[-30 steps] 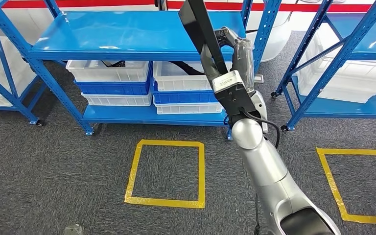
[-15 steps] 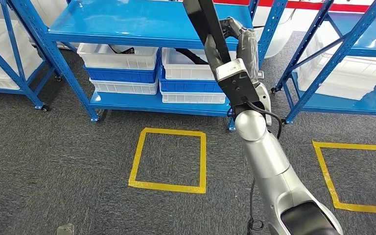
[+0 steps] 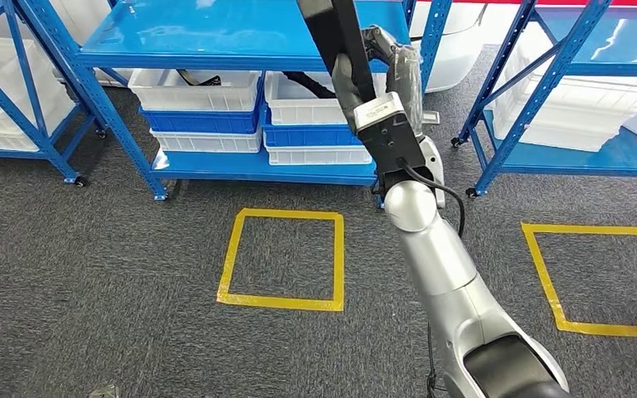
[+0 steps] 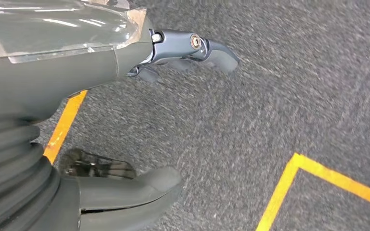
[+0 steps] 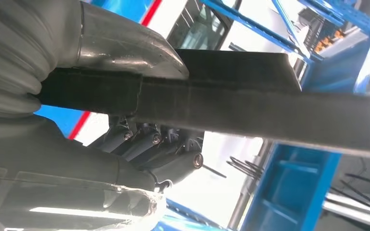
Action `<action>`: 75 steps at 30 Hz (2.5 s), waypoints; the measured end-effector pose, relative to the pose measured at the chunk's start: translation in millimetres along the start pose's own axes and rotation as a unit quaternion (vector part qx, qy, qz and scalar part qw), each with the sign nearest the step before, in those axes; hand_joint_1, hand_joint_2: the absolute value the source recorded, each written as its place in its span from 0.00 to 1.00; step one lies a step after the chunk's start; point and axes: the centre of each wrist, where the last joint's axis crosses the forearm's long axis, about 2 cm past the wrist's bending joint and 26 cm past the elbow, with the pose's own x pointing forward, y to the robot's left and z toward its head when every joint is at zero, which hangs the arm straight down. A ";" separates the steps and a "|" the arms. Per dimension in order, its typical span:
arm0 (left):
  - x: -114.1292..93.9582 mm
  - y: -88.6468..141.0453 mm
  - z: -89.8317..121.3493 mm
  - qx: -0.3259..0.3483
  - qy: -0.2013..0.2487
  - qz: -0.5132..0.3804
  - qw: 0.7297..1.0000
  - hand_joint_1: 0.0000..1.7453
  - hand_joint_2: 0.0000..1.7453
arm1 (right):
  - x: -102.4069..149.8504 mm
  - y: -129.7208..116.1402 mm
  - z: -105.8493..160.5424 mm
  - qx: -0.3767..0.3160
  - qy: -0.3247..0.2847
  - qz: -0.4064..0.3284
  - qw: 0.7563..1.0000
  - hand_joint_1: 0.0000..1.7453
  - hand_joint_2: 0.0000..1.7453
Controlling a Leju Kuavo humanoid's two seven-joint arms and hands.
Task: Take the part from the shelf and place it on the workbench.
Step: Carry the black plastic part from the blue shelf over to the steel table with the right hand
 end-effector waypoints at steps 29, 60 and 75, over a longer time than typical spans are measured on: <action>-5.1 9.2 2.8 0.023 -0.001 0.013 1.000 0.00 1.00 | -4.8 18.3 0.8 -0.001 0.001 -0.011 1.000 1.00 1.00; -7.0 19.6 3.0 0.044 -0.003 0.018 0.999 0.00 1.00 | -12.0 35.0 3.4 0.012 0.007 0.015 1.000 1.00 1.00; -7.1 20.9 3.0 0.046 -0.005 0.019 0.999 0.00 1.00 | -15.6 38.5 8.0 0.015 0.018 0.008 1.000 1.00 1.00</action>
